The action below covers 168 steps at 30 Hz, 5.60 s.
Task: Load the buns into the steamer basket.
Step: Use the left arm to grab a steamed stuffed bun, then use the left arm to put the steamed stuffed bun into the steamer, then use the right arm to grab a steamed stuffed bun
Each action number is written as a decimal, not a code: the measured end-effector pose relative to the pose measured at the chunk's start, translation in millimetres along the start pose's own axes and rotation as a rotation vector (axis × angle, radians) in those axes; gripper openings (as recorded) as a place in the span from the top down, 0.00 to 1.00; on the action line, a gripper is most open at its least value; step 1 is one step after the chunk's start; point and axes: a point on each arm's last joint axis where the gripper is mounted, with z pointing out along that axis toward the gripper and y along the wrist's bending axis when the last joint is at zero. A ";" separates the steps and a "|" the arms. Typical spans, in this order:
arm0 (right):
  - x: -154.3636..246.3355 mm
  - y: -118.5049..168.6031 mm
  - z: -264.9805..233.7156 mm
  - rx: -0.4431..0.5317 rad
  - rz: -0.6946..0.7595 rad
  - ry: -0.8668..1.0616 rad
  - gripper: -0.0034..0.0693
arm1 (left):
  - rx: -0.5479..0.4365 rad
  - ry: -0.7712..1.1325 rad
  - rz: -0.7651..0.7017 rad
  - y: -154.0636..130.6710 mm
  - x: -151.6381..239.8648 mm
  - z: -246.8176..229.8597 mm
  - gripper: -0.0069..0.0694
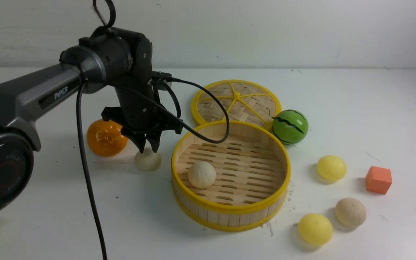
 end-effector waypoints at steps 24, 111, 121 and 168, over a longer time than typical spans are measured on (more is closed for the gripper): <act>0.0 0.0 0.0 0.000 0.000 0.000 0.62 | -0.027 0.048 0.007 3.6 2.7 15.0 0.91; -22.1 8.2 -2.6 -0.165 0.545 -0.237 0.62 | 0.550 -1.168 -0.034 33.0 409.5 -140.3 0.93; -108.8 42.0 -13.8 -0.310 0.295 0.200 0.66 | 0.549 -1.162 -0.033 32.9 409.7 -139.7 0.93; -81.4 114.9 256.3 -0.176 -0.083 1.125 0.61 | 0.549 -1.159 -0.033 32.9 409.9 -139.5 0.89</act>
